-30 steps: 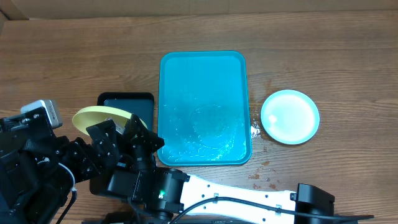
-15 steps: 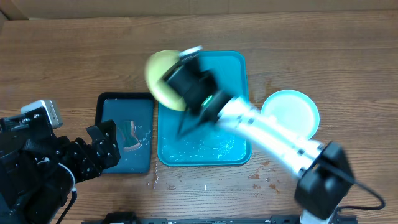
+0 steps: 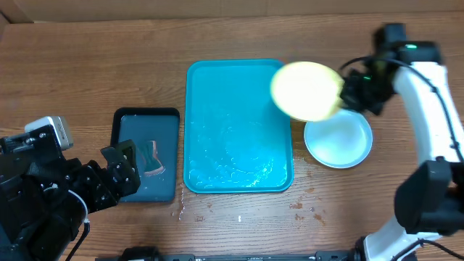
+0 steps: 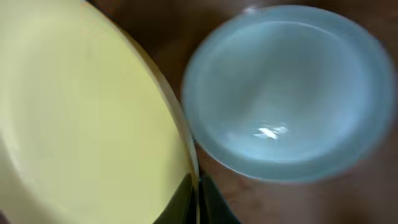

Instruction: Clean dirty plates on tray and stack at the side

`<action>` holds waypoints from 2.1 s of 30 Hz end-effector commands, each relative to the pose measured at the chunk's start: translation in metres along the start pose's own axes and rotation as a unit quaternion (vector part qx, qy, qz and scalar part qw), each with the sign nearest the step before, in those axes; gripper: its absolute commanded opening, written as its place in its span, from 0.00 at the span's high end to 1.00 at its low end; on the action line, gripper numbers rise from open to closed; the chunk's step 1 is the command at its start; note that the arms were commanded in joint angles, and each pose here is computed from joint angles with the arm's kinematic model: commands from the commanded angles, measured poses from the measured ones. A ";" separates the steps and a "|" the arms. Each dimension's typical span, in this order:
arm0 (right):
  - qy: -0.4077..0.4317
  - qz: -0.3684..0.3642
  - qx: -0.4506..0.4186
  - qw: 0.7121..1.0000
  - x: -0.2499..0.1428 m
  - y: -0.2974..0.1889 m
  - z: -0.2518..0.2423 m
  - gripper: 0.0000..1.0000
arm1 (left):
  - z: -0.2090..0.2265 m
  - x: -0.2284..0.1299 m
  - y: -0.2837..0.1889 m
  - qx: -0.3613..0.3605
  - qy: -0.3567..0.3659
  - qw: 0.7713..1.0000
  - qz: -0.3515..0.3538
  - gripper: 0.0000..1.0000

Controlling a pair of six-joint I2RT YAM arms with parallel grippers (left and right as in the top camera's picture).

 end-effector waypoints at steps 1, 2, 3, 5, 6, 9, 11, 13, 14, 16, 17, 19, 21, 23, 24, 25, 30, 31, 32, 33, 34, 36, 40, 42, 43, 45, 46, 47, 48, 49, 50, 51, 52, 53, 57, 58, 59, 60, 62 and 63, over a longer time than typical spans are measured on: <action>0.015 -0.001 -0.043 0.999 -0.005 -0.013 -0.037 0.96 | -0.001 0.000 -0.001 -0.004 0.005 1.000 -0.001 0.00; 0.021 0.005 -0.057 0.998 -0.007 -0.012 -0.044 0.96 | -0.001 0.000 -0.001 -0.004 0.005 1.000 -0.001 0.00; 0.029 0.015 -0.094 0.995 -0.013 -0.006 -0.061 0.96 | -0.001 0.000 -0.001 -0.004 0.005 1.000 -0.001 0.00; 0.039 0.019 -0.130 0.991 -0.017 0.002 -0.077 0.96 | -0.001 0.000 -0.001 -0.004 0.005 1.000 -0.001 0.00; 0.044 0.018 -0.143 0.989 -0.018 0.007 -0.084 0.96 | -0.001 0.000 -0.001 -0.004 0.005 1.000 -0.001 0.00; 0.061 0.021 -0.165 0.984 -0.020 0.023 -0.103 0.96 | -0.001 0.000 -0.001 -0.004 0.005 1.000 -0.001 0.00; 0.074 0.025 -0.161 0.984 -0.020 0.033 -0.113 0.96 | -0.001 0.000 -0.001 -0.004 0.005 1.000 -0.001 0.00; 0.086 0.022 -0.145 0.985 -0.016 0.041 -0.118 0.93 | -0.001 0.000 -0.001 -0.004 0.005 1.000 -0.001 0.00; 0.089 0.025 -0.135 0.987 -0.016 0.044 -0.119 0.88 | -0.001 0.000 -0.001 -0.004 0.005 1.000 -0.001 0.00; 0.081 0.032 -0.117 0.989 -0.016 0.047 -0.118 0.73 | -0.001 0.000 -0.001 -0.004 0.005 1.000 -0.001 0.00; 0.072 0.036 -0.105 0.991 -0.016 0.047 -0.115 0.67 | -0.001 0.000 -0.001 -0.004 0.005 1.000 -0.001 0.00; 0.036 0.037 -0.060 0.997 -0.018 0.041 -0.100 0.60 | -0.001 0.000 -0.001 -0.004 0.005 1.000 -0.001 0.00; -0.001 0.020 -0.013 1.000 -0.020 0.027 -0.081 0.53 | -0.001 0.000 -0.001 -0.004 0.005 1.000 -0.001 0.00; -0.054 -0.011 0.044 0.997 -0.026 0.003 -0.055 0.43 | -0.001 0.000 -0.001 -0.004 0.005 1.000 -0.001 0.00; -0.092 -0.028 0.081 0.992 -0.033 -0.012 -0.038 0.36 | -0.001 0.000 -0.001 -0.004 0.005 1.000 -0.001 0.00; -0.127 -0.044 0.112 0.985 -0.040 -0.027 -0.023 0.23 | -0.001 0.000 -0.001 -0.004 0.005 1.000 -0.001 0.00; -0.292 -0.148 0.209 0.922 -0.105 -0.104 0.039 0.00 | -0.001 0.000 -0.001 -0.004 0.005 1.000 -0.001 0.00; -0.314 -0.163 0.219 0.909 -0.118 -0.114 0.046 0.00 | -0.001 0.000 -0.001 -0.004 0.005 1.000 -0.001 0.00; -0.335 -0.178 0.228 0.897 -0.129 -0.123 0.051 0.00 | -0.001 0.000 -0.001 -0.004 0.005 1.000 -0.001 0.00; -0.359 -0.194 0.242 0.881 -0.142 -0.134 0.058 0.00 | -0.001 0.000 -0.001 -0.004 0.005 1.000 -0.001 0.00; -0.380 -0.205 0.258 0.864 -0.155 -0.144 0.064 0.00 | -0.001 0.000 -0.001 -0.004 0.005 1.000 -0.001 0.00; -0.412 -0.220 0.281 0.838 -0.179 -0.160 0.070 0.00 | -0.001 0.000 -0.001 -0.004 0.005 1.000 -0.001 0.00; -0.438 -0.226 0.298 0.818 -0.207 -0.173 0.065 0.01 | -0.001 0.000 -0.001 -0.004 0.005 1.000 -0.001 0.00; -0.439 -0.225 0.298 0.817 -0.213 -0.175 0.060 0.00 | -0.001 0.000 -0.001 -0.004 0.005 1.000 -0.001 0.00; -0.437 -0.238 0.288 0.819 -0.211 -0.176 0.056 0.00 | -0.001 0.000 -0.001 -0.004 0.005 1.000 -0.001 0.00; -0.430 -0.257 0.273 0.821 -0.206 -0.179 0.051 0.00 | -0.001 0.000 -0.001 -0.004 0.005 1.000 -0.001 0.00; -0.427 -0.272 0.263 0.821 -0.201 -0.181 0.050 0.00 | -0.001 0.000 -0.001 -0.004 0.005 1.000 -0.001 0.00; -0.426 -0.288 0.254 0.819 -0.197 -0.183 0.050 0.00 | -0.001 0.000 -0.001 -0.004 0.005 1.000 -0.001 0.00; -0.421 -0.309 0.242 0.818 -0.190 -0.186 0.050 0.00 | -0.001 0.000 -0.001 -0.004 0.005 1.000 -0.001 0.00; -0.415 -0.330 0.229 0.817 -0.181 -0.188 0.050 0.00 | -0.001 0.000 -0.001 -0.004 0.005 1.000 -0.001 0.00; -0.410 -0.348 0.218 0.814 -0.174 -0.191 0.049 0.00 | -0.001 0.000 -0.001 -0.004 0.005 1.000 -0.001 0.00; -0.409 -0.370 0.209 0.808 -0.168 -0.194 0.049 0.00 | -0.001 0.000 -0.001 -0.004 0.005 1.000 -0.001 0.00; -0.414 -0.395 0.205 0.794 -0.164 -0.198 0.049 0.00 | -0.001 0.000 -0.001 -0.004 0.005 1.000 -0.001 0.00; -0.418 -0.412 0.205 0.783 -0.162 -0.201 0.049 0.00 | -0.001 0.000 -0.001 -0.004 0.005 1.000 -0.001 0.00; -0.406 -0.486 0.223 0.741 -0.152 -0.197 0.042 0.00 | -0.001 0.000 -0.001 -0.004 0.005 1.000 -0.001 0.00; -0.400 -0.497 0.233 0.734 -0.151 -0.189 0.037 0.00 | -0.001 0.000 -0.001 -0.004 0.005 1.000 -0.001 0.00; -0.398 -0.503 0.241 0.728 -0.151 -0.178 0.032 0.00 | -0.001 0.000 -0.001 -0.004 0.005 1.000 -0.001 0.00; -0.398 -0.508 0.246 0.723 -0.151 -0.168 0.026 0.00 | -0.001 0.000 -0.001 -0.004 0.005 1.000 -0.001 0.00; -0.397 -0.520 0.255 0.712 -0.152 -0.148 0.014 0.00 | -0.001 0.000 -0.001 -0.004 0.005 1.000 -0.001 0.00; -0.395 -0.529 0.256 0.706 -0.152 -0.139 0.007 0.00 | -0.001 0.000 -0.001 -0.004 0.005 1.000 -0.001 0.00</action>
Point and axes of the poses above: each gripper's point midway between its finger pads, its own y axis out along the fingers, its own z axis along the line the jaws close on, x = y × z, the point moved 1 cm from there along -y, back along the fingers, and after that the axes turned 2 degrees about y, right-handed, at the moved point
